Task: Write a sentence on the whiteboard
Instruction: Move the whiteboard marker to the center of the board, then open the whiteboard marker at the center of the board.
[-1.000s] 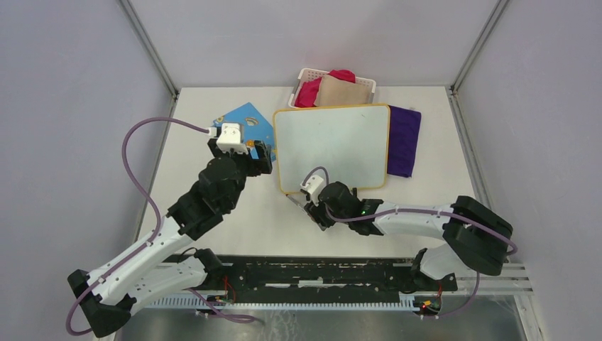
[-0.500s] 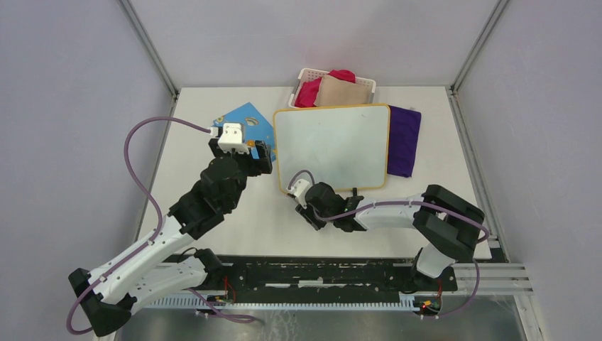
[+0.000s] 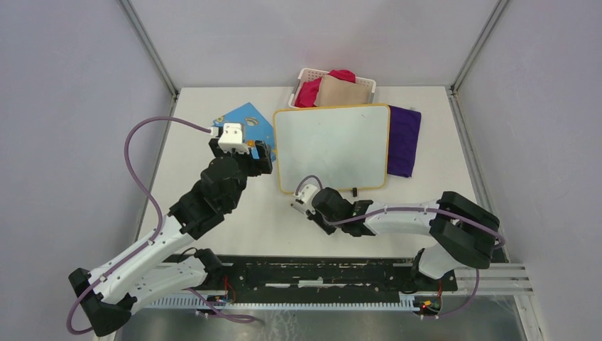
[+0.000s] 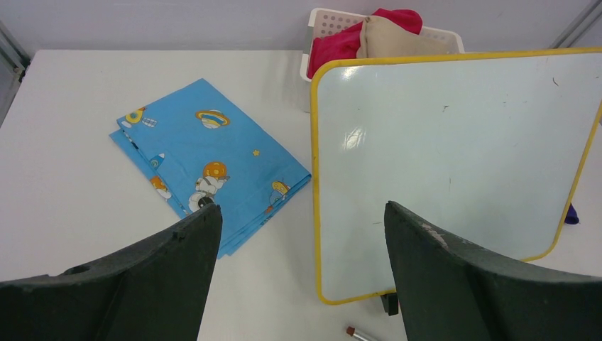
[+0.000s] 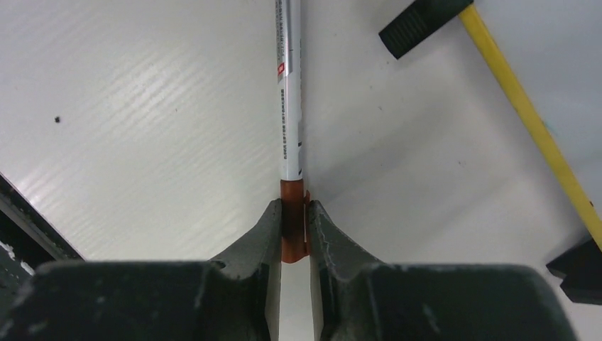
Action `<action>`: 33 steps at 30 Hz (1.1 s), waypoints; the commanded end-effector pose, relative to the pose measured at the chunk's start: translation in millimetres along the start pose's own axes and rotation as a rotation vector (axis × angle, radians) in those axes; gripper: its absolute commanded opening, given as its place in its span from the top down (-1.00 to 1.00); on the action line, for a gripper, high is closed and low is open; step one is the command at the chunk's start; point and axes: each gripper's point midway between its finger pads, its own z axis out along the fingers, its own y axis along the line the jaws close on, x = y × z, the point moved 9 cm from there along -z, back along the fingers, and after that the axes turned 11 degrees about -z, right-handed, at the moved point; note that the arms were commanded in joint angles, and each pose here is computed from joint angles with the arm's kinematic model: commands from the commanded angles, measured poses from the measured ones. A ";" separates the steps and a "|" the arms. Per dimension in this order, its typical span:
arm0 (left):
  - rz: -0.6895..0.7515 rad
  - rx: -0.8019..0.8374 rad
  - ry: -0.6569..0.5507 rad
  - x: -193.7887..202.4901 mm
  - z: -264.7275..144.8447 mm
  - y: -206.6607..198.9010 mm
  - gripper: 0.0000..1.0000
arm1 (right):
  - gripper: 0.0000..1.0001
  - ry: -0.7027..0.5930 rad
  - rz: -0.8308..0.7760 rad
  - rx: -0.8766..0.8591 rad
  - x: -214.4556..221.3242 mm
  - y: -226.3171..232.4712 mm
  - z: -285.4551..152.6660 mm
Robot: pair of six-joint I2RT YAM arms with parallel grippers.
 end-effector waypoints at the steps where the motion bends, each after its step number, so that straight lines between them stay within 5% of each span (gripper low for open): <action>1: -0.011 0.018 -0.048 -12.0 -0.3 -4.6 -0.79 | 0.51 0.029 0.003 0.027 2.2 -1.8 -14.8; 5: -0.009 0.021 -0.044 -11.5 -0.4 -4.7 -0.79 | 0.14 0.010 -0.006 0.017 -16.3 -3.9 -15.9; 11: -0.014 0.024 -0.050 -13.6 -2.7 -3.8 -0.79 | 0.06 0.018 -0.045 0.019 -45.1 -8.3 -6.3; 28: -0.028 0.029 -0.076 -19.7 -8.8 -1.9 -0.79 | 0.37 0.128 -0.026 -0.004 -32.7 -6.3 26.6; 33: -0.026 0.027 -0.074 -18.7 -7.9 -2.2 -0.79 | 0.68 0.137 -0.010 -0.029 -24.5 -2.7 29.7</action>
